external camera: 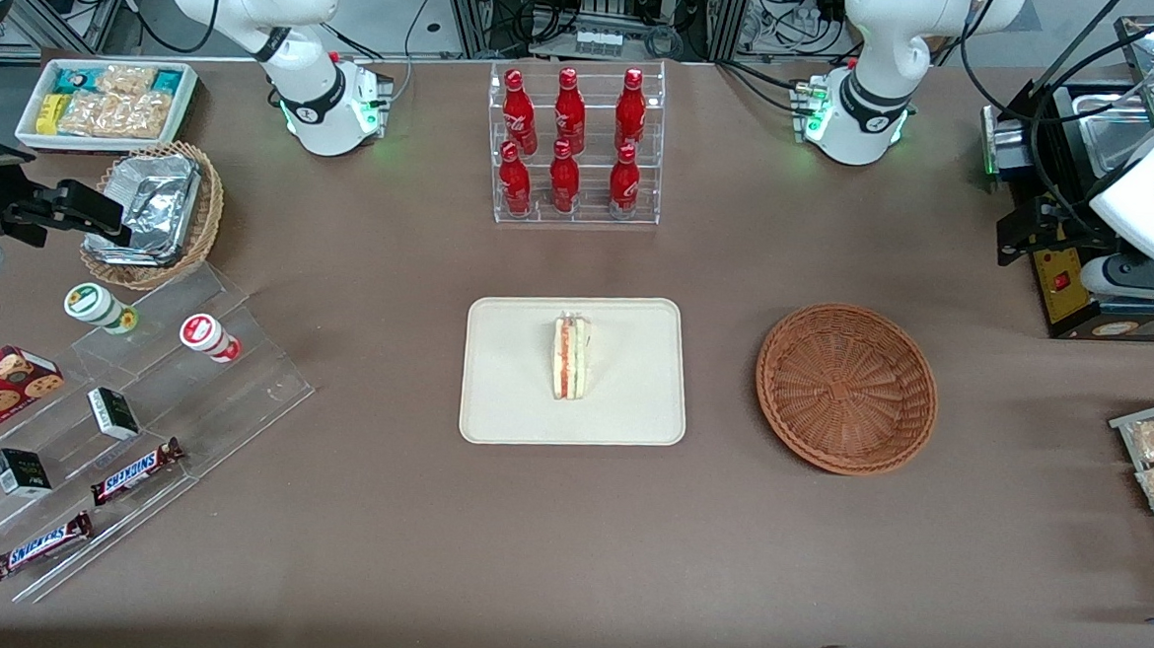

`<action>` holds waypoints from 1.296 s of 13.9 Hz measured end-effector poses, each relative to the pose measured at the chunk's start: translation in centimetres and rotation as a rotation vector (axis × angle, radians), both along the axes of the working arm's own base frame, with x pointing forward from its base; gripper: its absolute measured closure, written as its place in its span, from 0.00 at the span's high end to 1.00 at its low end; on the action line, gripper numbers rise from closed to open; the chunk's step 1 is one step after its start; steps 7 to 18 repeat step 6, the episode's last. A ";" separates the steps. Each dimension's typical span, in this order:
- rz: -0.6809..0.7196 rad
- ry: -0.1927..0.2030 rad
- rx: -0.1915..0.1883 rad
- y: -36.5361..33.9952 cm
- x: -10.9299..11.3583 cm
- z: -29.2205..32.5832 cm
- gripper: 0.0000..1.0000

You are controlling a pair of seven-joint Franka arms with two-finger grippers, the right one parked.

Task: Place sandwich from basket to tray

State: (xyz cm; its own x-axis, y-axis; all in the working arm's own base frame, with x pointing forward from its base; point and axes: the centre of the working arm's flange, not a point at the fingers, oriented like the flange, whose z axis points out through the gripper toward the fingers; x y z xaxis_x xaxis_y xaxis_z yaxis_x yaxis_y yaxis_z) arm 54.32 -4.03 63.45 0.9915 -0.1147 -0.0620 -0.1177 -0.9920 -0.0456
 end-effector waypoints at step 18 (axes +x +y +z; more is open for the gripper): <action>0.023 -0.001 0.000 1.6 0.3 -0.1 1.00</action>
